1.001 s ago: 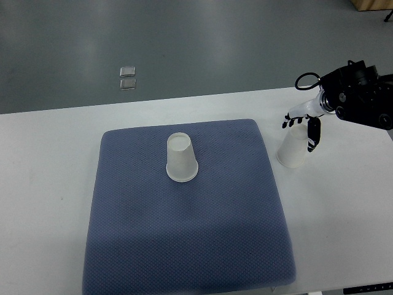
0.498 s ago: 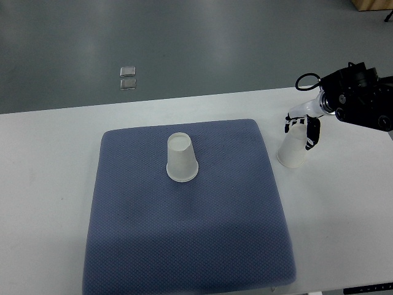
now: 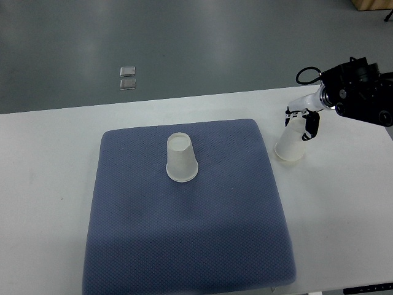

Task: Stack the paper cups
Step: 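Lift the white cup with the right hand toward the cup on the pad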

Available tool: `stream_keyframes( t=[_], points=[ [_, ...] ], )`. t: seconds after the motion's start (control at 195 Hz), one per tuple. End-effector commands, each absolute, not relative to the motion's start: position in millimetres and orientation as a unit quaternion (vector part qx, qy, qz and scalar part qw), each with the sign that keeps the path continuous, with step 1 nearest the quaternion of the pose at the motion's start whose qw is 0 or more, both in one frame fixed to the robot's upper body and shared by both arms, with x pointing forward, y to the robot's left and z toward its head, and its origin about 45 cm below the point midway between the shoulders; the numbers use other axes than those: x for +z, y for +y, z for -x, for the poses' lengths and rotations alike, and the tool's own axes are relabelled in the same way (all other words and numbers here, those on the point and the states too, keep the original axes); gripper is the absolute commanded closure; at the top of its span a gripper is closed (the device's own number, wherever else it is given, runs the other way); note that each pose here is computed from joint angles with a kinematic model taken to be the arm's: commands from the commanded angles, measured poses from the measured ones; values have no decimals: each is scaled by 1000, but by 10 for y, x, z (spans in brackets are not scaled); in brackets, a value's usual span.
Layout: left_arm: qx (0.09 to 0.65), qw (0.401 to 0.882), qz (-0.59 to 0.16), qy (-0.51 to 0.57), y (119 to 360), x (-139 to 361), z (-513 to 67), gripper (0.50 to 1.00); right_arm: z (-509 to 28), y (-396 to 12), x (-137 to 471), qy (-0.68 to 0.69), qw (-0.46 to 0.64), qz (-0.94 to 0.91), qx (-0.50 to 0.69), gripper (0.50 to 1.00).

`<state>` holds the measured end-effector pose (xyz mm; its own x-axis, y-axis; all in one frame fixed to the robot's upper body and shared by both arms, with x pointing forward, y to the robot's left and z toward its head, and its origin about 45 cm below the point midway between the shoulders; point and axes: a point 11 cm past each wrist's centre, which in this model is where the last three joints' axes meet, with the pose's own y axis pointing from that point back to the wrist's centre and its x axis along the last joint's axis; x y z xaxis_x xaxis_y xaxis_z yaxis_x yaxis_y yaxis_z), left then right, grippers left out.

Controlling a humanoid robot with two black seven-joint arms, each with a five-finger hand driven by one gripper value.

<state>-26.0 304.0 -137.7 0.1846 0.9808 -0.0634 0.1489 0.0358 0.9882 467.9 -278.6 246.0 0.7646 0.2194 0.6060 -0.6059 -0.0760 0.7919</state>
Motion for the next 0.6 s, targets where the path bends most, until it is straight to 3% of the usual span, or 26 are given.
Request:
stream_keyframes(
  t=[0.0, 0.195, 0.426, 0.595],
  points=[
    [401, 519, -567, 498, 3044, -1377, 259, 500, -4799, -2729, 2824, -162, 657, -659, 329, 836],
    [403, 519, -568, 497, 3055, -1377, 248, 500, -4880, -2666, 3742, -172, 650, -652, 350, 824],
    [402, 519, -567, 498, 3049, -1377, 257, 500, -4619, -2171, 4805, -168, 579, -688, 405, 816],
    [402, 520, -567, 497, 3044, -1377, 248, 500, -4526, -1916, 5103, -167, 554, -693, 430, 816]
  ],
)
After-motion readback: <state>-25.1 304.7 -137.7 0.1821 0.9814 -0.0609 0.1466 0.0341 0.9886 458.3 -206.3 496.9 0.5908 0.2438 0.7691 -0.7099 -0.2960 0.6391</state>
